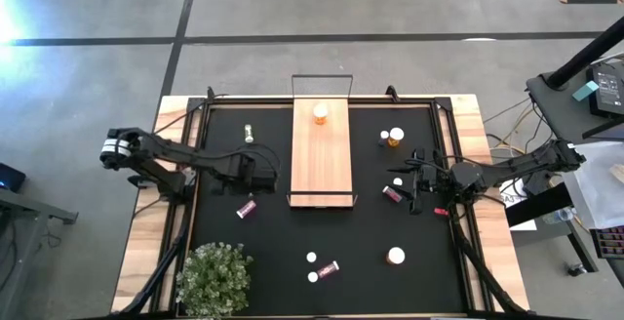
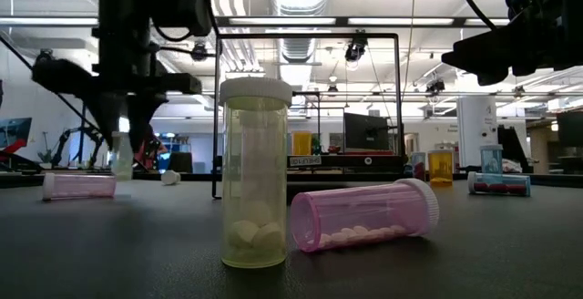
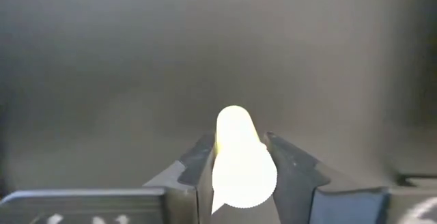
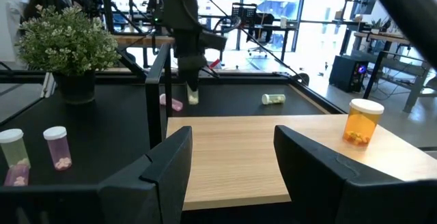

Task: Pick and place medicine bottles onto shelf by color
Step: Put the middle left yellow medicine bottle on the shelf

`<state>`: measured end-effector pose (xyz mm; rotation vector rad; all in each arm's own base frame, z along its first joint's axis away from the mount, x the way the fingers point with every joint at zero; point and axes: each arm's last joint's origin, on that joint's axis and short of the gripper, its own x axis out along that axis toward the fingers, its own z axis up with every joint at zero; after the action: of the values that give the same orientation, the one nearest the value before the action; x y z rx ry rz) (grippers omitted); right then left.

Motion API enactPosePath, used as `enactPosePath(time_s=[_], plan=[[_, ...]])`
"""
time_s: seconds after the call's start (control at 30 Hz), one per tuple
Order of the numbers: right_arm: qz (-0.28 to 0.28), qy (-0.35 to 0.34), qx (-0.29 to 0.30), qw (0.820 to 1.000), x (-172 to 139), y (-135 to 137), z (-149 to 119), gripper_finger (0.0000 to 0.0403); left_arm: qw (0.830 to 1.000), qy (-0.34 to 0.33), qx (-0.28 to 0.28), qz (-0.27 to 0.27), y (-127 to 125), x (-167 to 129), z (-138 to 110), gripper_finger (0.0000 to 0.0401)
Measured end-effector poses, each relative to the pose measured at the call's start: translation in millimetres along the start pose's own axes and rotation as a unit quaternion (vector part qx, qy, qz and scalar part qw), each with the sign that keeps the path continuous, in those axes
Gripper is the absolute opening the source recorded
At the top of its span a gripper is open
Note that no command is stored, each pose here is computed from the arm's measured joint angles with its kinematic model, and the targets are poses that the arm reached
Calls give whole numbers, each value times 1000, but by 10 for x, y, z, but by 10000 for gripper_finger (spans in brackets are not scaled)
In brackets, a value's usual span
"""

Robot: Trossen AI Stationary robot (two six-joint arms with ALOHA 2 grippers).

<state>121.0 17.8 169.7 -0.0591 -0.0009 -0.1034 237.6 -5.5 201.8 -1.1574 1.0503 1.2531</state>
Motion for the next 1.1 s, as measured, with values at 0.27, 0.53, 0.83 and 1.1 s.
enactPosePath(time_s=[0.27, 0.53, 0.83, 1.1], plan=[[0, 0, 0, 1000, 0, 0, 0, 199, 998, -34, 45, -15, -114, -142, 265, 93], [0, 0, 0, 1000, 0, 0, 0, 199, 993, -49, 107, -14, -382, -192, 535, 93], [0, 0, 0, 1000, 0, 0, 0, 199, 979, -75, 185, -29, -742, -345, 772, 94], [0, 0, 0, 1000, 0, 0, 1, 199, 963, -90, 251, -24, -1040, -318, 966, 94]])
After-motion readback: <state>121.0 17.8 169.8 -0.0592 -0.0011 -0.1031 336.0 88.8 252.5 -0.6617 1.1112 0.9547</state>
